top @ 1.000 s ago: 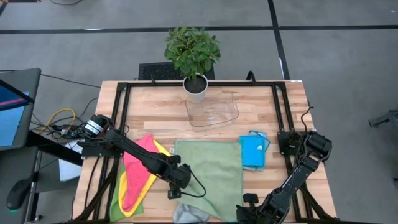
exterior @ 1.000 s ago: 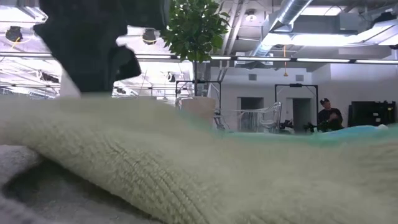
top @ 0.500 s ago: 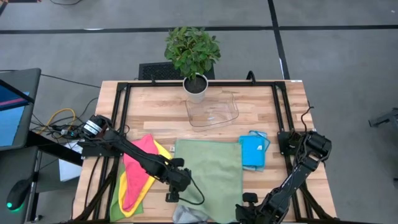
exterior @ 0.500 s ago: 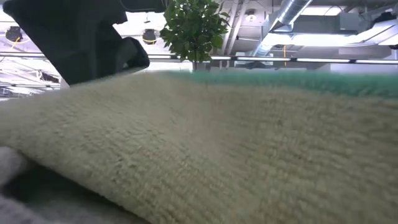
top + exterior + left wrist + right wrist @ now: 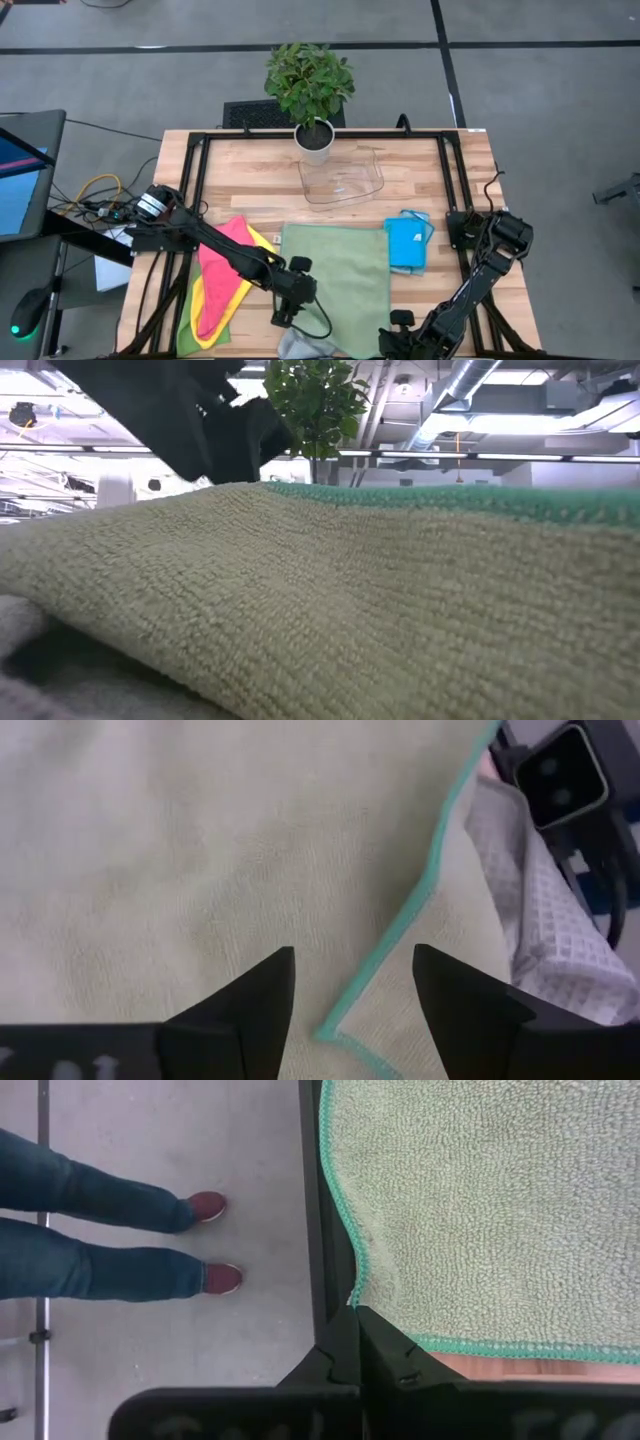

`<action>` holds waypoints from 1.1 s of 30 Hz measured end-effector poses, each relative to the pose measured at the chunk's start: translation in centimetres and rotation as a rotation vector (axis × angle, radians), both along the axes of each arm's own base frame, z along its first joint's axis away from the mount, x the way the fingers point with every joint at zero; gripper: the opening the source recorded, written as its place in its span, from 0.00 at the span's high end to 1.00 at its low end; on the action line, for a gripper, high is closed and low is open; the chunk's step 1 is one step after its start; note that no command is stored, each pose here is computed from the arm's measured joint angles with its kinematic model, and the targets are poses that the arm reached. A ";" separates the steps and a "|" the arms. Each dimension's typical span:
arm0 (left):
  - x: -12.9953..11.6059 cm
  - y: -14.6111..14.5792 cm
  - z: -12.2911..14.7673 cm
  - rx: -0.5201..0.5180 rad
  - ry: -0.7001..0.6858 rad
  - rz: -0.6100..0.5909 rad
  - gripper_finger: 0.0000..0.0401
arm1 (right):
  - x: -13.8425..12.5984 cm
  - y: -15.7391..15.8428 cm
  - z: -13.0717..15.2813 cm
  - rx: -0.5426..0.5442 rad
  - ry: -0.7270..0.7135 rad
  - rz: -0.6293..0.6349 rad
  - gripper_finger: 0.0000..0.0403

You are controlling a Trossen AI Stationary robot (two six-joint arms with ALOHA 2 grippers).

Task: Fold microfiber towels
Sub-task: Fold the light green microfiber cloth

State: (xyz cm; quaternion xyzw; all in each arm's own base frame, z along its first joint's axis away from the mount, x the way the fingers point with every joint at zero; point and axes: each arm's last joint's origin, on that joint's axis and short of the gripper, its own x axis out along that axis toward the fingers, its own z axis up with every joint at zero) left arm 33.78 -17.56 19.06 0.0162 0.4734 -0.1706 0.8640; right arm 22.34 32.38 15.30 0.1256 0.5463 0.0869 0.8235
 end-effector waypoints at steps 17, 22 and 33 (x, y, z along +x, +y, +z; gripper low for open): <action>0.1 0.0 -4.0 0.034 0.117 -0.139 0.51 | -0.1 0.0 0.0 0.013 0.015 -0.019 0.97; 0.0 0.0 -3.9 0.010 0.135 -0.149 0.60 | -0.1 0.0 0.0 0.009 0.013 -0.017 0.97; 0.0 0.1 -3.9 0.014 0.150 -0.104 0.82 | 0.0 0.0 0.0 0.008 0.010 -0.013 0.97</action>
